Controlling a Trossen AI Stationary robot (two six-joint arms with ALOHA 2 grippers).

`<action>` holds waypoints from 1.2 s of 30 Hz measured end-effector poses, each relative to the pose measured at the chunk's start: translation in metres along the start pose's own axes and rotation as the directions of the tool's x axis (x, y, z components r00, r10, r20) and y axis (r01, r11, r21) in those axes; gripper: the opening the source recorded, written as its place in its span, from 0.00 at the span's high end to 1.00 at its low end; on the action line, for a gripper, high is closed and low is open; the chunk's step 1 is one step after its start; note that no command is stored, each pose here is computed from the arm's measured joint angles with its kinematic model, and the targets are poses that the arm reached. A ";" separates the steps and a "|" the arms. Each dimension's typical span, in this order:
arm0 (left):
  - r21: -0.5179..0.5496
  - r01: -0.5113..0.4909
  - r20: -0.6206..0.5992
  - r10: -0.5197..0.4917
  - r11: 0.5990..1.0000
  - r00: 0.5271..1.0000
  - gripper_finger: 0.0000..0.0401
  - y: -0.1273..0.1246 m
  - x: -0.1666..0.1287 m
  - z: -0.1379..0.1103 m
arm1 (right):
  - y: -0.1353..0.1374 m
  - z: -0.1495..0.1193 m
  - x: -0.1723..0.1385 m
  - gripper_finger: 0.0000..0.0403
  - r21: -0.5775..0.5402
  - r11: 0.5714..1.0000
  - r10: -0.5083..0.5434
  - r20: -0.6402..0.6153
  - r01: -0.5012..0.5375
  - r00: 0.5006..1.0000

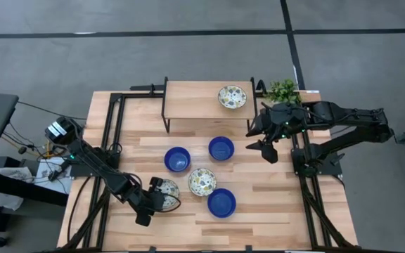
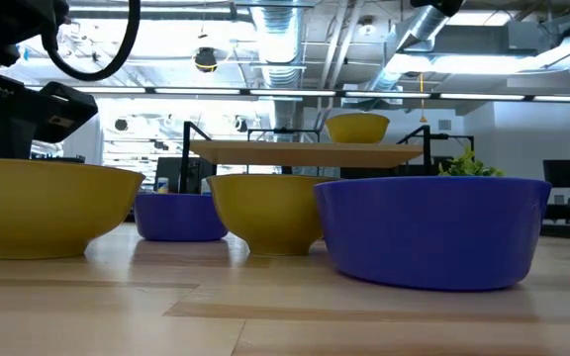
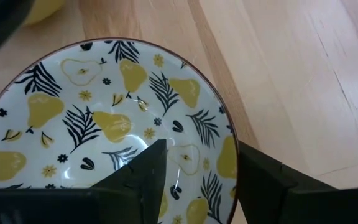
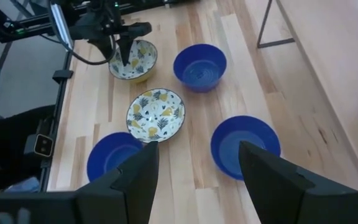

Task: Pick & Place Mini bowls
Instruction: Stack the left white patterned bowl on top of the white patterned bowl on the shelf

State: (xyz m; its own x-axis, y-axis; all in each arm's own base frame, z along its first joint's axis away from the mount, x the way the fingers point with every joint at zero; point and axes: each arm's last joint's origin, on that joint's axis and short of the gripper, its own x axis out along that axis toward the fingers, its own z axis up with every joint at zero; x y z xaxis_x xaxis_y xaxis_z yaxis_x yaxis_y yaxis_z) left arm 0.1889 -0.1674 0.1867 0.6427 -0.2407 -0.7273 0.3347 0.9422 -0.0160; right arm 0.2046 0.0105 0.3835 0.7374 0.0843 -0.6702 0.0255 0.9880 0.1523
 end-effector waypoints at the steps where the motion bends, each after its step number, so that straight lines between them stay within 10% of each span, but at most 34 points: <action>1: -0.001 0.001 0.003 -0.001 1.000 1.000 0.58 0.000 -0.001 0.000 | 0.000 0.000 0.000 0.48 0.000 1.000 0.000 0.000 0.000 1.000; 15: -0.002 -0.012 0.013 0.012 1.000 1.000 0.59 0.001 -0.002 0.001 | 0.000 0.000 0.000 0.48 -0.001 1.000 0.001 0.001 -0.001 1.000; 26: 0.007 -0.013 0.023 0.012 1.000 1.000 0.95 0.000 -0.003 0.003 | 0.000 0.000 0.000 0.48 0.024 1.000 -0.002 0.001 0.002 1.000; 36: 0.078 0.076 0.053 -0.080 0.994 0.995 0.97 -0.016 -0.012 0.016 | 0.000 0.004 0.000 0.55 0.050 0.999 -0.020 0.042 0.018 0.999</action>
State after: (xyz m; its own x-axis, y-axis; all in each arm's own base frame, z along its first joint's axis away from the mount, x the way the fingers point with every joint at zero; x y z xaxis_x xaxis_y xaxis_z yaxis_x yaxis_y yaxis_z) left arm 0.1867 -0.1830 0.2063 0.6498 -0.3273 -0.6860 0.4349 0.9003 -0.0176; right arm 0.2073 0.0103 0.3862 0.7647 0.0592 -0.6416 0.0722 0.9816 0.1765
